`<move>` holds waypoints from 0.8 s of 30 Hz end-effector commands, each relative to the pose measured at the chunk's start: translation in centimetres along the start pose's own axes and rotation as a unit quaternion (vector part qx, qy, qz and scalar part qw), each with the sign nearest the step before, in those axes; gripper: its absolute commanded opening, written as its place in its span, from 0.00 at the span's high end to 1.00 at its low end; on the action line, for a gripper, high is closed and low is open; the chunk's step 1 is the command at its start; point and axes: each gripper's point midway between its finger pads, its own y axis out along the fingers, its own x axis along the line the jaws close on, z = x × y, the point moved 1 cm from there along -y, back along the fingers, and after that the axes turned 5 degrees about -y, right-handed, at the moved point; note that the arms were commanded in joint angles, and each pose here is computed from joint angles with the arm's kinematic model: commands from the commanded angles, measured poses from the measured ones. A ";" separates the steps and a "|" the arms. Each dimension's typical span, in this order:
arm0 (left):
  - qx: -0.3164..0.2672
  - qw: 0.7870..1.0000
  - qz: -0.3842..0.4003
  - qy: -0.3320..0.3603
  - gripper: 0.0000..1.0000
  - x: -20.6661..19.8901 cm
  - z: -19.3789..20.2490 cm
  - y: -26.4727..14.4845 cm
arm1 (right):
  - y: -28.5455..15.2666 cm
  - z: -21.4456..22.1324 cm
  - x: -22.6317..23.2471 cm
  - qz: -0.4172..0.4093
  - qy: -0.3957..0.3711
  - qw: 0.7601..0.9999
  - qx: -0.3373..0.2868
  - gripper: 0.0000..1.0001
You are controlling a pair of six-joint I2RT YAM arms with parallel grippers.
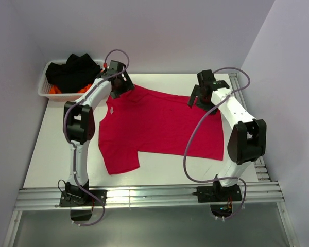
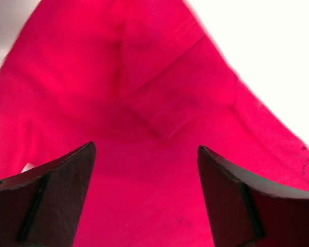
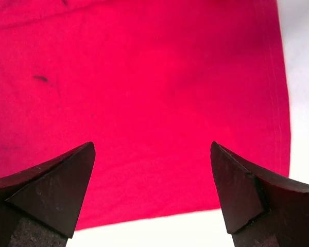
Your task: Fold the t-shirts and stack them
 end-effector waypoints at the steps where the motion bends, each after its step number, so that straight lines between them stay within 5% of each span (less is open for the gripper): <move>1: -0.028 0.998 0.064 -0.003 0.16 -3.8 -3.2 -0.6 | 0.6 -2.3 1.1 -0.016 0.002 0.999 -0.035 0.00; 24: 0.006 0.999 0.011 -0.043 0.29 1.0 -2.3 9.2 | 4.8 -5.3 -1.8 0.056 0.032 0.998 -0.007 0.00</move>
